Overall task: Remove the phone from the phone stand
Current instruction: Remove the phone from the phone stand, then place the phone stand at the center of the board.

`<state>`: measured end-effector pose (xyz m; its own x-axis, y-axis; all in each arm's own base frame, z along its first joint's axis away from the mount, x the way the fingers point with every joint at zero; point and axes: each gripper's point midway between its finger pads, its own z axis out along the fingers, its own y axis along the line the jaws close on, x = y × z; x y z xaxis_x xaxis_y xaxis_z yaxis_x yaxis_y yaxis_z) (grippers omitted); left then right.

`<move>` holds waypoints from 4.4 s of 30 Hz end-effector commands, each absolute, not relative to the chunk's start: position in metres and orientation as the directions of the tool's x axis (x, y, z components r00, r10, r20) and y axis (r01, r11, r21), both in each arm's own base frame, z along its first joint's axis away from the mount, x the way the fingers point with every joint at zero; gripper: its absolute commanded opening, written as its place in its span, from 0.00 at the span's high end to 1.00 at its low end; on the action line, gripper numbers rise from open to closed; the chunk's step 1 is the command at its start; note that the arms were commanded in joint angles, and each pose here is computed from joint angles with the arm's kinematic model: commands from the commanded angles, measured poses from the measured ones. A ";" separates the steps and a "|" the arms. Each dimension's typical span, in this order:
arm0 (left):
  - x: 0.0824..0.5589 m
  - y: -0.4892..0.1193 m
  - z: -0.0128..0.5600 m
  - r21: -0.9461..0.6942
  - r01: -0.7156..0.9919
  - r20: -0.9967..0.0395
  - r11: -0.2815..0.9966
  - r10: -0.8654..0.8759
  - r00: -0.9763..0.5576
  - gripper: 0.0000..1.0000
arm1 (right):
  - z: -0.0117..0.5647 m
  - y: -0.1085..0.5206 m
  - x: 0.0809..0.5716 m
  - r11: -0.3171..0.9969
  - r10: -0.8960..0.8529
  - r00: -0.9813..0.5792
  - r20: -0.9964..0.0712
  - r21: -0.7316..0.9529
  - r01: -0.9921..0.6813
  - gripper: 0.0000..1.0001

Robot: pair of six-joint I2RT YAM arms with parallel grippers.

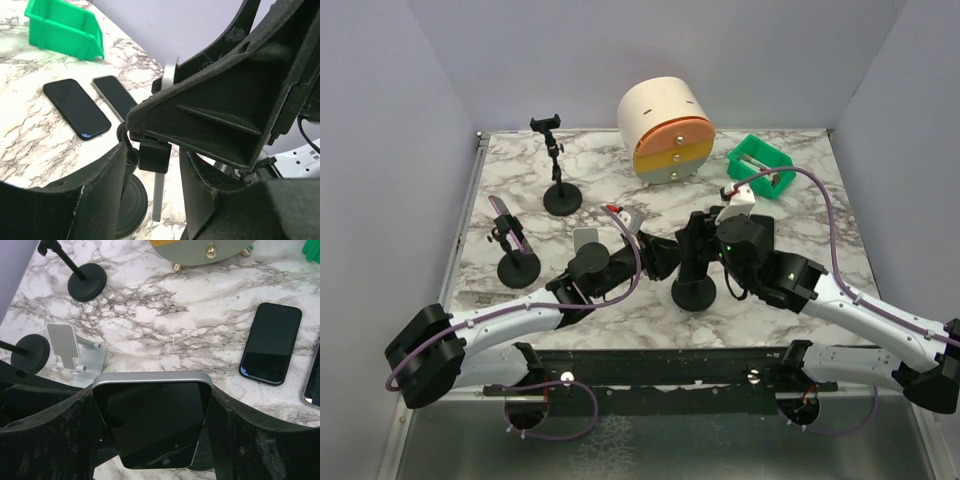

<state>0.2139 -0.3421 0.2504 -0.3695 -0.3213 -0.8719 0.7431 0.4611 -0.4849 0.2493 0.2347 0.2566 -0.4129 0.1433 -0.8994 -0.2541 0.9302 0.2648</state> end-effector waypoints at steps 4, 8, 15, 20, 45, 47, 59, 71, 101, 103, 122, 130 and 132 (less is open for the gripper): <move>0.205 -0.348 0.257 -0.483 0.779 -0.869 0.399 -0.326 -0.372 0.60 | 0.288 0.243 0.249 0.893 0.232 -0.368 -0.901 0.347 -0.287 1.00; 0.204 -0.346 0.256 -0.478 0.782 -0.872 0.400 -0.322 -0.369 0.86 | 0.286 0.243 0.249 0.894 0.230 -0.369 -0.901 0.345 -0.285 1.00; 0.206 -0.328 0.257 -0.480 0.774 -0.869 0.413 -0.346 -0.354 1.00 | 0.282 0.235 0.248 0.912 0.192 -0.367 -0.910 0.304 -0.277 1.00; 0.210 -0.315 0.253 -0.478 0.767 -0.870 0.429 -0.354 -0.343 1.00 | 0.273 0.228 0.247 0.925 0.169 -0.372 -0.913 0.277 -0.260 1.00; 0.204 -0.295 0.264 -0.580 0.766 -0.776 0.279 -0.477 -0.413 1.00 | 0.265 0.213 0.232 0.909 0.172 -0.360 -0.917 0.289 -0.301 1.00; 0.205 -0.293 0.261 -0.581 0.763 -0.777 0.286 -0.474 -0.414 1.00 | 0.270 0.209 0.230 0.906 0.189 -0.345 -0.919 0.299 -0.301 1.00; 0.213 -0.296 0.248 -0.595 0.740 -0.778 0.313 -0.453 -0.434 1.00 | 0.291 0.216 0.218 0.846 0.234 -0.316 -0.919 0.353 -0.399 1.00; 0.218 -0.296 0.257 -0.548 0.756 -0.818 0.359 -0.422 -0.392 0.80 | 0.355 0.210 0.213 0.833 0.186 -0.214 -0.959 0.269 -0.484 1.00; 0.193 -0.296 0.350 -0.266 0.920 -0.912 0.287 -0.385 -0.144 0.01 | 0.405 0.220 0.215 0.810 0.216 -0.199 -0.956 0.289 -0.510 1.00; 0.191 -0.306 0.354 -0.253 0.936 -0.920 0.246 -0.359 -0.154 0.01 | 0.408 0.227 0.216 0.800 0.230 -0.211 -0.950 0.308 -0.514 1.00; 0.202 -0.348 0.335 -0.105 0.925 -0.981 0.364 -0.191 -0.036 0.47 | 0.415 0.242 0.235 0.824 0.270 -0.252 -0.929 0.358 -0.439 1.00; 0.212 -0.348 0.335 -0.086 0.900 -0.984 0.428 -0.178 -0.010 1.00 | 0.414 0.245 0.236 0.823 0.269 -0.261 -0.927 0.363 -0.438 1.00; 0.214 -0.347 0.336 -0.091 0.893 -0.983 0.440 -0.183 -0.010 1.00 | 0.413 0.247 0.234 0.812 0.262 -0.263 -0.928 0.360 -0.460 1.00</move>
<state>0.2074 -0.3489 0.3249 -0.0304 -0.1701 -0.9850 0.9115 0.3996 -0.0971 0.2373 0.2476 0.3833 -0.3017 0.1886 -0.9346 -0.4321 0.8467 0.3104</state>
